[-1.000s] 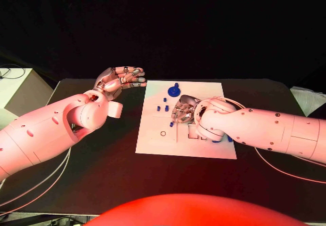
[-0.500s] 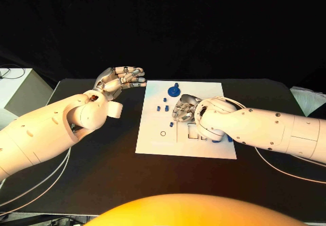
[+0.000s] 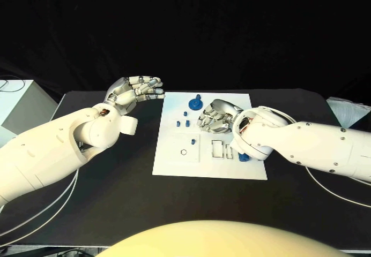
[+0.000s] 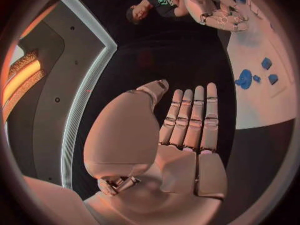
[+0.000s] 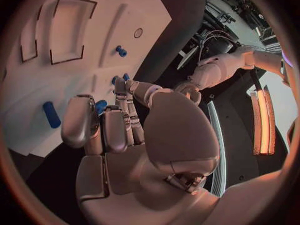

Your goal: Assemble the parts on the task board

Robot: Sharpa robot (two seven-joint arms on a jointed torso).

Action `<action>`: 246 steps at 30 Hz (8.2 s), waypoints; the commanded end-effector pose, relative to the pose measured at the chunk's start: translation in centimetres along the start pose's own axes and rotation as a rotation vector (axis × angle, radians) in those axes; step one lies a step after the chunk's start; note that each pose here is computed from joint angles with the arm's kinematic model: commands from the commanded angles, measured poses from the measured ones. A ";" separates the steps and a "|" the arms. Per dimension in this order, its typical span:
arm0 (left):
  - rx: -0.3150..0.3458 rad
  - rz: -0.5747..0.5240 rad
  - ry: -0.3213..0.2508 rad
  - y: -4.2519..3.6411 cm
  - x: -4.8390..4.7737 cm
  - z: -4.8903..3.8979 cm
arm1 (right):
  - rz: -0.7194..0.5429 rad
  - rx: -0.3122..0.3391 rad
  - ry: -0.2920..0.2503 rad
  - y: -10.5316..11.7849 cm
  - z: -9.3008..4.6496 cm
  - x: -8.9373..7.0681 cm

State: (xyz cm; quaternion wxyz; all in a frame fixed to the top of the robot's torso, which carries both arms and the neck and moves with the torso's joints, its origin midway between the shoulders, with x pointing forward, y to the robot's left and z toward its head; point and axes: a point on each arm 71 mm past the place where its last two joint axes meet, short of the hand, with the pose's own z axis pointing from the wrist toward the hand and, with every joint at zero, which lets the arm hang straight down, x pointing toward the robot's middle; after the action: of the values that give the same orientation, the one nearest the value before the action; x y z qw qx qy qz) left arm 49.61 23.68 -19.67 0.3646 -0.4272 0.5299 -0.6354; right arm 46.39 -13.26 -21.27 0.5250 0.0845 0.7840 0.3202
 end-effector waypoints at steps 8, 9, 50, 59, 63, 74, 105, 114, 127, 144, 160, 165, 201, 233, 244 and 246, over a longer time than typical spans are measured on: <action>0.009 -0.015 0.007 0.58 0.06 -0.42 | -0.172 -0.221 -0.070 -0.7 -1.4 -4.5; 0.008 -0.016 0.008 0.68 0.06 -0.48 | -0.199 -0.223 -0.075 -1.1 -1.4 -4.9; -0.002 -0.023 0.009 1.32 0.00 -0.83 | -0.617 -0.070 0.044 -6.0 1.0 -4.5; -0.003 -0.022 0.008 1.32 -0.02 -0.83 | -0.621 -0.066 0.032 -6.1 1.4 -4.1; -0.003 -0.022 0.008 1.33 -0.04 -0.83 | -0.615 -0.076 0.033 -5.8 1.5 -3.6; -0.004 -0.022 0.007 1.34 -0.06 -0.84 | -0.609 -0.073 0.040 -5.8 1.6 -3.1; -0.009 -0.022 0.004 1.45 -0.14 -0.77 | -0.531 -0.190 -0.178 -1.3 -1.6 -4.6; -0.008 -0.023 0.006 1.48 -0.05 -0.72 | -0.477 -0.316 -0.136 2.6 -2.3 -1.7; -0.009 -0.021 0.003 1.42 -0.16 -0.80 | -0.479 -0.427 -0.086 4.9 -1.9 3.5; -0.009 -0.022 0.004 1.40 -0.13 -0.82 | -0.512 -0.418 -0.025 4.7 -1.2 6.6; -0.009 -0.023 0.006 1.42 -0.10 -0.80 | -0.545 -0.400 0.008 4.2 -0.9 7.8; -0.010 -0.023 0.005 1.42 -0.12 -0.81 | -0.552 -0.397 0.013 4.1 -0.8 8.0; -0.011 -0.022 0.006 1.36 -0.18 -0.88 | -0.580 -0.381 0.038 3.8 -0.5 9.8; -0.016 -0.022 0.008 1.37 -0.25 -0.92 | -0.572 -0.373 0.053 3.3 -0.4 9.8; -0.016 -0.021 0.007 1.37 -0.29 -0.94 | -0.553 -0.385 0.022 3.2 -0.7 9.5; -0.017 -0.021 0.007 1.37 -0.29 -0.94 | -0.549 -0.384 0.012 3.2 -0.8 9.3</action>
State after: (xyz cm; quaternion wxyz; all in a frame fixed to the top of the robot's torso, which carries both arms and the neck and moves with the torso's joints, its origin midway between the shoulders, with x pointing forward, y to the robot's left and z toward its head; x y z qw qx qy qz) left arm 48.93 24.25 -21.23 0.3594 -0.4368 0.5333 -0.6290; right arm 41.07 -6.75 -26.53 0.5883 -0.2338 0.7128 0.3020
